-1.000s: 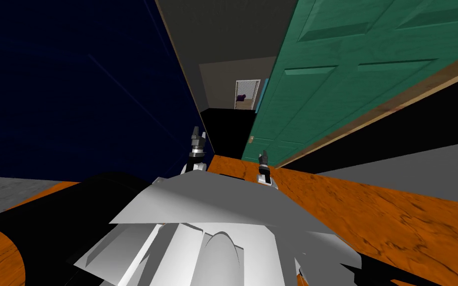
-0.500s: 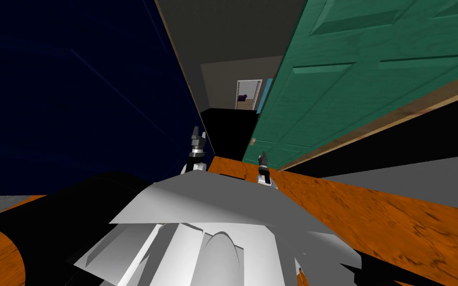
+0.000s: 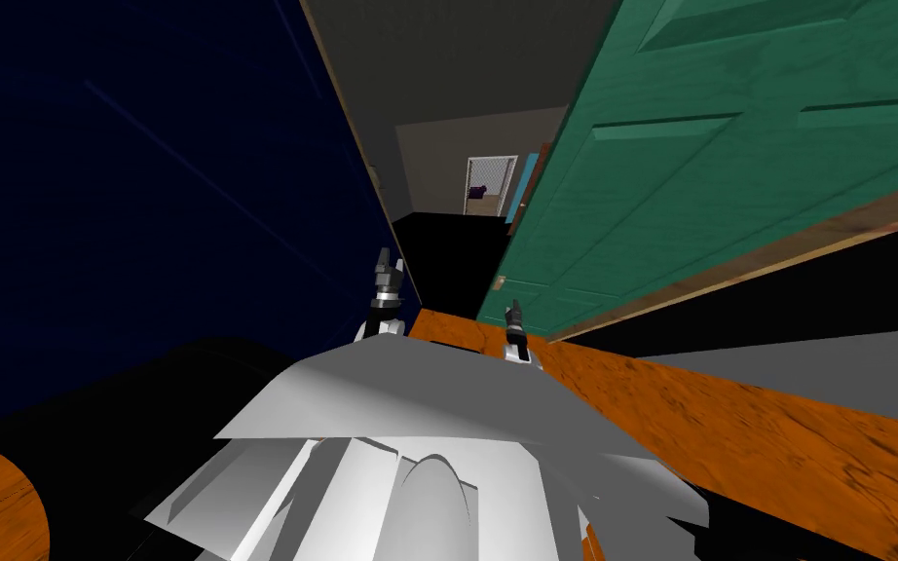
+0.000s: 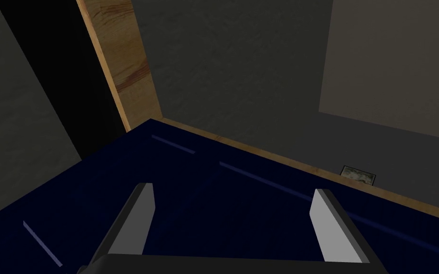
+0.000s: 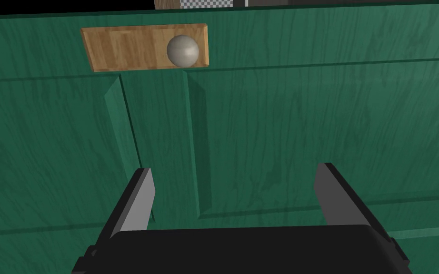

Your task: Pull the door open

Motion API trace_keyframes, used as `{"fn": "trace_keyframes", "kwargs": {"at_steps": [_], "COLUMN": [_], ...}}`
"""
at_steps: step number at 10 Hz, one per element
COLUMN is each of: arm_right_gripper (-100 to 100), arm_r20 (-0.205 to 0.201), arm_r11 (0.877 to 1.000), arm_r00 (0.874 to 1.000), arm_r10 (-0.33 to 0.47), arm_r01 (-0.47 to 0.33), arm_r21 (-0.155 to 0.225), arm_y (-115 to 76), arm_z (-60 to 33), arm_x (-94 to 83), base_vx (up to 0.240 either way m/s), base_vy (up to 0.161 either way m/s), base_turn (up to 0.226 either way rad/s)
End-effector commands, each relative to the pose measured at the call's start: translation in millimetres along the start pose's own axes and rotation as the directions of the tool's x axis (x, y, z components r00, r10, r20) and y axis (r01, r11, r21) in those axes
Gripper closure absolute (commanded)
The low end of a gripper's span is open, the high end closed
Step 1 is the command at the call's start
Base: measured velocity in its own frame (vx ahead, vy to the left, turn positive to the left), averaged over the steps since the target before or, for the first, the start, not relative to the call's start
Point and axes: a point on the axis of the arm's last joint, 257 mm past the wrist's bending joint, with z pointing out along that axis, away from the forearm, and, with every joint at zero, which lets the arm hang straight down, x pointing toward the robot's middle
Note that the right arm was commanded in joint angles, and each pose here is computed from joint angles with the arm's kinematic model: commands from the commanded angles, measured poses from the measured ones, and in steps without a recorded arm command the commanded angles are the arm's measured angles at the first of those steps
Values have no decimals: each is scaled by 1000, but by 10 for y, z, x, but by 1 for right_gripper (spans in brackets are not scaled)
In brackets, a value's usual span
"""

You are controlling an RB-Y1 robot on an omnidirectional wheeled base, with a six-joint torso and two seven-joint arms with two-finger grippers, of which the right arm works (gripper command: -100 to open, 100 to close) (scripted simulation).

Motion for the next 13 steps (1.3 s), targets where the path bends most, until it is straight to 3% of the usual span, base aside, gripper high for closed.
{"fn": "trace_keyframes", "kwargs": {"at_steps": [1, 6, 7, 13], "arm_right_gripper": [-100, -100, -100, -100], "arm_r20": [0, 2, 2, 72], "arm_r11": [1000, 998, 998, 998], "arm_r00": [1000, 1000, 1000, 997], "arm_r10": [1, 6, 5, 1], "arm_r01": [-1, -6, -5, -6], "arm_r21": [17, 69, 62, 69], "arm_y": [-74, -301, -270, -305], "arm_z": [-22, -77, -66, -293], "arm_x": [-13, -37, -29, -648], "base_vx": [118, 124, 54, 191], "base_vy": [23, 14, -1, 34], "base_turn": [35, 31, 7, 117]}}
